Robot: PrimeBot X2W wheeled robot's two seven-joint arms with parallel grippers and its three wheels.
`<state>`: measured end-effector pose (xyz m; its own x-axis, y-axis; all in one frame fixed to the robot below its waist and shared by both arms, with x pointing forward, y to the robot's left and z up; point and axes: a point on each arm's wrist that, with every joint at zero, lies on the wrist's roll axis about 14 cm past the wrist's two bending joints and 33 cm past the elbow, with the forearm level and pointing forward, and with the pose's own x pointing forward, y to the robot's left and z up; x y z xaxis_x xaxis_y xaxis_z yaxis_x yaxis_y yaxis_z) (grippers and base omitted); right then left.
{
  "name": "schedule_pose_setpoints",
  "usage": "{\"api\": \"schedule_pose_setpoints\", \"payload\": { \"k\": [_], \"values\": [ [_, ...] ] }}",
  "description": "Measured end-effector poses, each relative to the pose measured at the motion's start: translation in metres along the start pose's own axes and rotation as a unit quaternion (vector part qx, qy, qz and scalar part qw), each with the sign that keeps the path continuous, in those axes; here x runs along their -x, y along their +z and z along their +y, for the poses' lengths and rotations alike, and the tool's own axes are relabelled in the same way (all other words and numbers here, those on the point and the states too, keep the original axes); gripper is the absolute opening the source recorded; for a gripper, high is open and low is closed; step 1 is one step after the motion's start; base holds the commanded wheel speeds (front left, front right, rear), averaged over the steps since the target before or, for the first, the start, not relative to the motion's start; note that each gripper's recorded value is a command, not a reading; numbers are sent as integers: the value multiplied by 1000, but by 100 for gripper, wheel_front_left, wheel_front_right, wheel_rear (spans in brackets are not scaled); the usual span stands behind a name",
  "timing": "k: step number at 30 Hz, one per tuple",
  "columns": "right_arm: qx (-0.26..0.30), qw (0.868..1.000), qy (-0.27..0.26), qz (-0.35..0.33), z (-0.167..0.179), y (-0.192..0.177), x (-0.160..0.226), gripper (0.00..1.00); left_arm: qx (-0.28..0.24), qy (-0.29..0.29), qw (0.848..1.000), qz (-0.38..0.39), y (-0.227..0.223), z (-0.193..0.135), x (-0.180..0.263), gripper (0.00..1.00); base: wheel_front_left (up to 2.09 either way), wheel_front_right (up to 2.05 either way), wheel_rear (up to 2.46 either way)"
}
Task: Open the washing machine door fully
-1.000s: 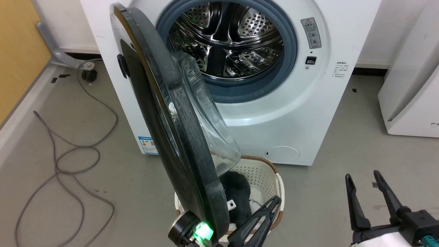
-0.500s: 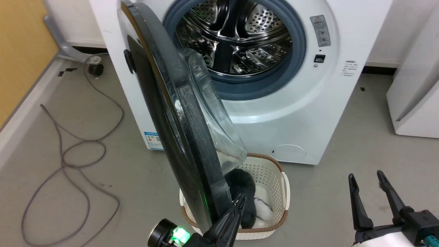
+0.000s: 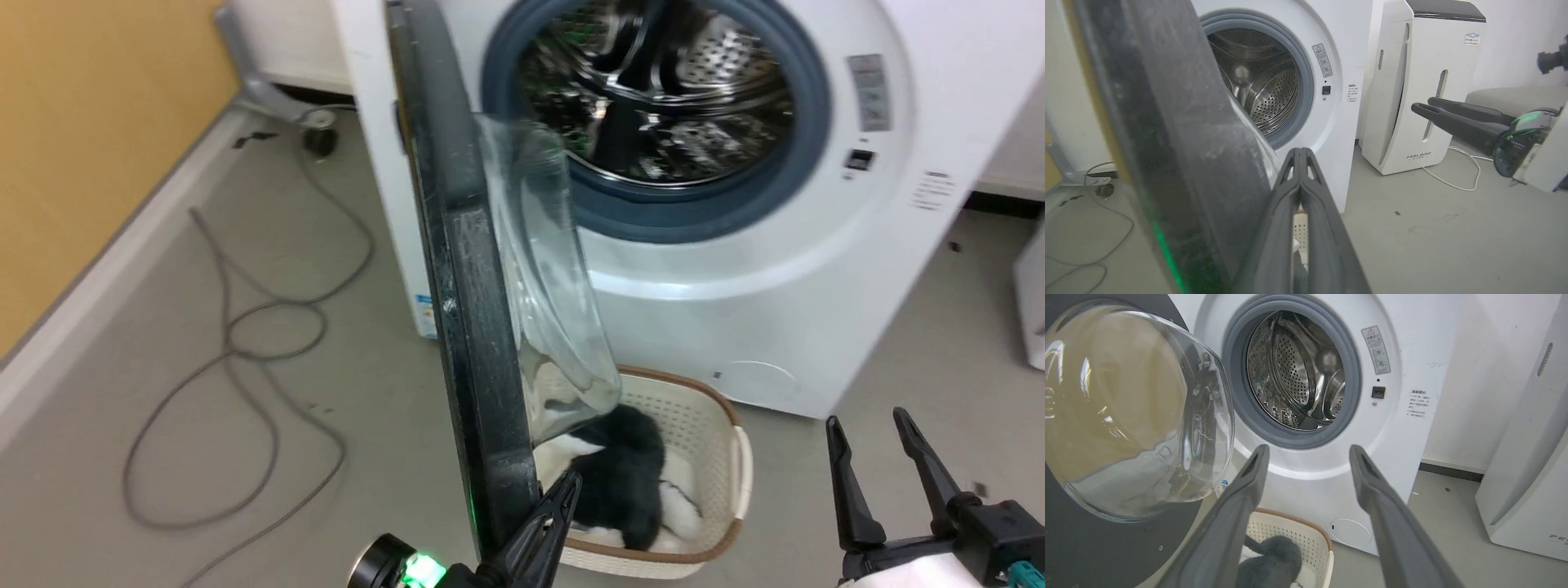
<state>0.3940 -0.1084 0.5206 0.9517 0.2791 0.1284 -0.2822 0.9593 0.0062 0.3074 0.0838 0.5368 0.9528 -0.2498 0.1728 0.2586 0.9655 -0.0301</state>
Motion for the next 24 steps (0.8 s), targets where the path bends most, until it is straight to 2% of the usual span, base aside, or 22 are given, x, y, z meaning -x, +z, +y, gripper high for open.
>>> {"api": "schedule_pose_setpoints", "payload": {
  "k": [15, 24],
  "values": [
    [-21, 996, 86, 12, 57, -15, -33, 100, -25, 103, 994, 15, -2, 54, 30, 0, 0, 0, 0],
    [-30, 994, 107, 18, 72, -21, -41, 100, -34, 224, 974, 25, -1, 118, 64, 0, 0, 0, 0]
  ]
}}
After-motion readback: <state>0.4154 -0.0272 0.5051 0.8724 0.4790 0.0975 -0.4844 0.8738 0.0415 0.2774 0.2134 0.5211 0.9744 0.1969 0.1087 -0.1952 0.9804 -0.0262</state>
